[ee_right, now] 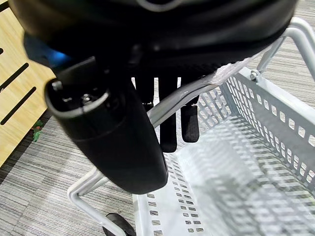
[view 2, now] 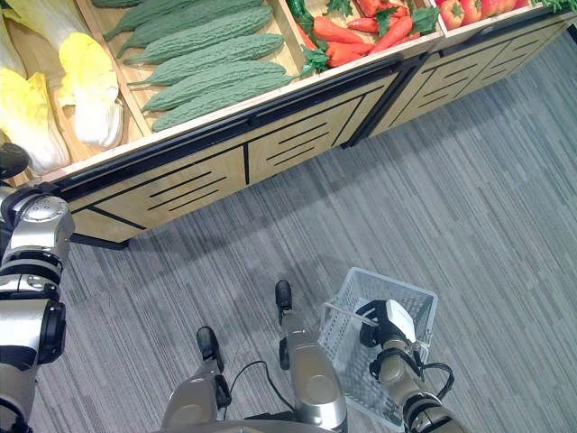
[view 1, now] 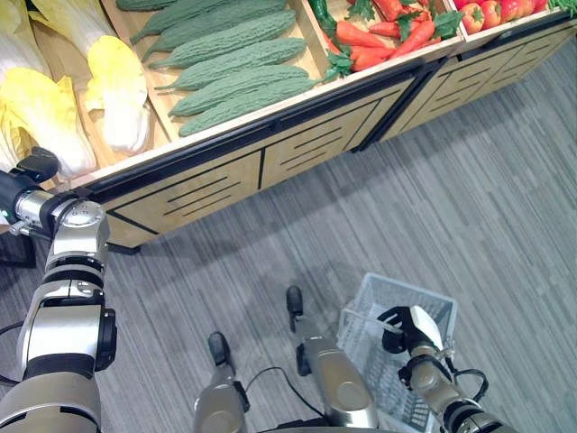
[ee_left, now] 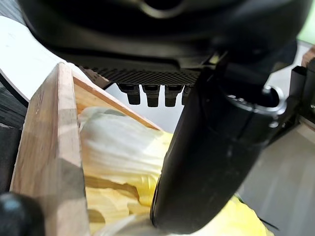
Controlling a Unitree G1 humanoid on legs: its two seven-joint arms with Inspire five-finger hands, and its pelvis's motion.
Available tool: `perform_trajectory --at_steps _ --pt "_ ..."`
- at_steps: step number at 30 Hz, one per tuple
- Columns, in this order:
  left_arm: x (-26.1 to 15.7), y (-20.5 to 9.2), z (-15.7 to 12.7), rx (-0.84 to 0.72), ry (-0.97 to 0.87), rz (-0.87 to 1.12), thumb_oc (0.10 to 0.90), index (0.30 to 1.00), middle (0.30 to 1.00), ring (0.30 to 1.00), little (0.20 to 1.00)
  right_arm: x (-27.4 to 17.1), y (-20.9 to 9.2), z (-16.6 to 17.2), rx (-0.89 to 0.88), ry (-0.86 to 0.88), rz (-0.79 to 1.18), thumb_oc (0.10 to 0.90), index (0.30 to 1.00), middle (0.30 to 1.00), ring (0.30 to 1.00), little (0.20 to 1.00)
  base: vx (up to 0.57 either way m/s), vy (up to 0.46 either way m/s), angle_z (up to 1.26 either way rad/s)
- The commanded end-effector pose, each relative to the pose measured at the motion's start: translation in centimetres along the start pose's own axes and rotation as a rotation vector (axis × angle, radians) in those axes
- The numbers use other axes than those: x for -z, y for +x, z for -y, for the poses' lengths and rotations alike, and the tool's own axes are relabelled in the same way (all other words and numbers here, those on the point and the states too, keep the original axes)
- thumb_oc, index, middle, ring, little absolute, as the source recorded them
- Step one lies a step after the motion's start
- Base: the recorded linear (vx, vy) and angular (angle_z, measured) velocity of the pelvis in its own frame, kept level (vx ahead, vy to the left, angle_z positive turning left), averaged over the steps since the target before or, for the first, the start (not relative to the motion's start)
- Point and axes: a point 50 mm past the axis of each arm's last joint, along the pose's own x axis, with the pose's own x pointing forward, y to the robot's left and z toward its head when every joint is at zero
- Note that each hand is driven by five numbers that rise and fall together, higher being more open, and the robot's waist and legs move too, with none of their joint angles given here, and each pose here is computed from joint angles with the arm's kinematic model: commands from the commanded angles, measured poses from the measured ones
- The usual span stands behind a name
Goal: Get the vegetables into the basket
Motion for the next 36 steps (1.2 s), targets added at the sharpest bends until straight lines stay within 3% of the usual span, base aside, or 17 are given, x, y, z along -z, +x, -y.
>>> perform_trajectory --at_steps 1,6,20,21,22,23,24,25,36 --pt "-3.6 3.4 -2.6 -0.168 -0.038 0.145 0.9 1.0 1.0 1.0 1.0 1.0 -0.1 1.1 0.075 -0.005 -0.016 0.4 0.3 0.3 0.3 0.3 0.0 0.0 0.0" --pt "-2.0 4.5 -4.1 -0.206 0.085 0.116 0.9 1.0 1.0 1.0 1.0 0.7 0.1 1.1 0.077 -0.007 -0.006 0.4 0.3 0.3 0.3 0.3 0.0 0.0 0.0" --pt "-0.3 4.1 -2.7 -0.059 0.212 -0.024 0.9 1.0 1.0 1.0 1.0 0.4 0.5 1.7 0.079 -0.026 0.003 0.4 0.3 0.3 0.3 0.3 0.0 0.005 0.0" --pt "-0.1 4.1 -2.7 -0.066 0.194 -0.064 0.873 0.962 0.962 0.962 0.962 0.4 0.5 1.8 0.08 -0.027 0.003 0.4 0.3 0.3 0.3 0.3 0.0 0.0 0.0" --pt "-0.1 4.2 -2.7 -0.066 0.193 -0.065 0.778 0.83 0.83 0.83 0.83 0.4 0.6 1.8 0.08 -0.027 0.003 0.4 0.3 0.3 0.3 0.3 0.0 0.0 0.0" --pt "0.2 4.1 -2.8 -0.07 0.171 -0.123 0.625 0.616 0.616 0.616 0.616 0.4 0.6 1.8 0.079 -0.03 0.002 0.4 0.3 0.3 0.3 0.3 0.0 0.0 0.0" --pt "0.2 4.1 -2.7 -0.07 0.17 -0.123 0.42 0.327 0.327 0.327 0.327 0.4 0.6 1.8 0.079 -0.029 0.002 0.4 0.3 0.3 0.3 0.3 0.02 0.031 -0.01" --pt "0.3 4.2 -2.9 -0.078 0.156 -0.165 0.4 0.3 0.3 0.3 0.3 0.3 0.6 1.9 0.079 -0.032 0.004 0.4 0.3 0.3 0.3 0.3 0.0 0.0 0.0" --pt "2.9 4.6 -5.2 -0.254 0.025 -0.409 0.4 0.3 0.3 0.3 0.3 0.5 0.5 1.9 0.082 -0.032 0.005 0.4 0.3 0.3 0.3 0.3 0.0 0.004 0.0"
